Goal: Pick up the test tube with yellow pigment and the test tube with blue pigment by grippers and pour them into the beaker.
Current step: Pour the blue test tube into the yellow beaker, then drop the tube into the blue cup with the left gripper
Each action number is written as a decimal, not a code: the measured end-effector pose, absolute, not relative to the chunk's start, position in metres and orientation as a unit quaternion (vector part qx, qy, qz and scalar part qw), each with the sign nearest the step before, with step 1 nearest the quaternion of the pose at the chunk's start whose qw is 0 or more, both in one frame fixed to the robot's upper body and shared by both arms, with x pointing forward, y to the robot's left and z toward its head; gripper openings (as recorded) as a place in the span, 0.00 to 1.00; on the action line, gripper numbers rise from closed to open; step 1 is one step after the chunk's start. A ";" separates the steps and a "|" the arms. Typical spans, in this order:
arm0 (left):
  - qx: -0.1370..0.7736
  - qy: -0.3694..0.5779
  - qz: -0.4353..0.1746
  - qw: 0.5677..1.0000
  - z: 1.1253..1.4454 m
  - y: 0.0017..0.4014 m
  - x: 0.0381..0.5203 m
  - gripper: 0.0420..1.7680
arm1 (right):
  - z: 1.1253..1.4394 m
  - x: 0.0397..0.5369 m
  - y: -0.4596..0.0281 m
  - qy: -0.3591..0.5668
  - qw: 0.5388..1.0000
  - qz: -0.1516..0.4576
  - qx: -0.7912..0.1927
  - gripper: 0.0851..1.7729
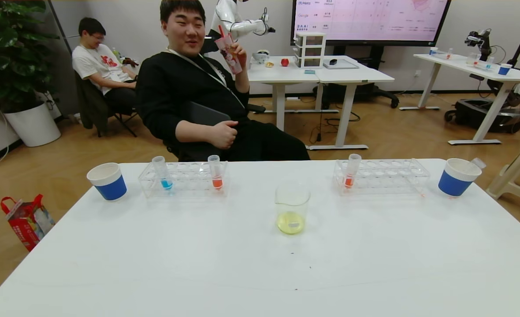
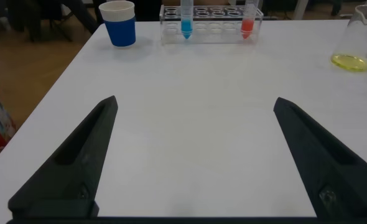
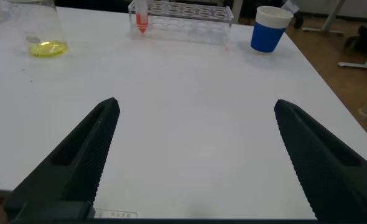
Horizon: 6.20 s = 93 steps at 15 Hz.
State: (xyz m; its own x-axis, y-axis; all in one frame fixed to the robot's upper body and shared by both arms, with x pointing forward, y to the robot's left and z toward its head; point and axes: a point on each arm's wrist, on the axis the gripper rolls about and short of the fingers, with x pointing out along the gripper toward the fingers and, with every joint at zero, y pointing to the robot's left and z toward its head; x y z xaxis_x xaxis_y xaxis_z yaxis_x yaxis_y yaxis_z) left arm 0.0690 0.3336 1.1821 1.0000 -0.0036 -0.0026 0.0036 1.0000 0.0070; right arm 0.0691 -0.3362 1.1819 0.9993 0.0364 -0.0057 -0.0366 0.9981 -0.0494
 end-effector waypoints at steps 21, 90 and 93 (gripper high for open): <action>0.009 -0.027 -0.036 0.999 1.308 0.328 0.331 0.99 | 1.182 0.069 -0.336 0.002 1.000 0.018 -0.025 0.98; 0.181 -0.120 -0.420 0.881 1.292 0.134 0.547 0.27 | 1.182 0.069 -0.336 0.002 1.000 0.018 -0.025 0.98; 0.234 -0.164 -0.459 0.841 1.276 0.128 0.551 0.27 | 1.182 0.069 -0.336 0.002 1.000 0.018 -0.025 0.98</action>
State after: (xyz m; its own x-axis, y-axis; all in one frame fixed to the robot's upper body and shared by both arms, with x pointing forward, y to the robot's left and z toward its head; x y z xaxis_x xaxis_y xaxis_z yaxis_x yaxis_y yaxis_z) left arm 0.5510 0.1285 1.2760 0.5253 -0.8486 0.0621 0.6948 0.4699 0.5445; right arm 0.0691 -0.3362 1.1819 0.9993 0.0359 -0.0057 -0.0362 0.9981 -0.0494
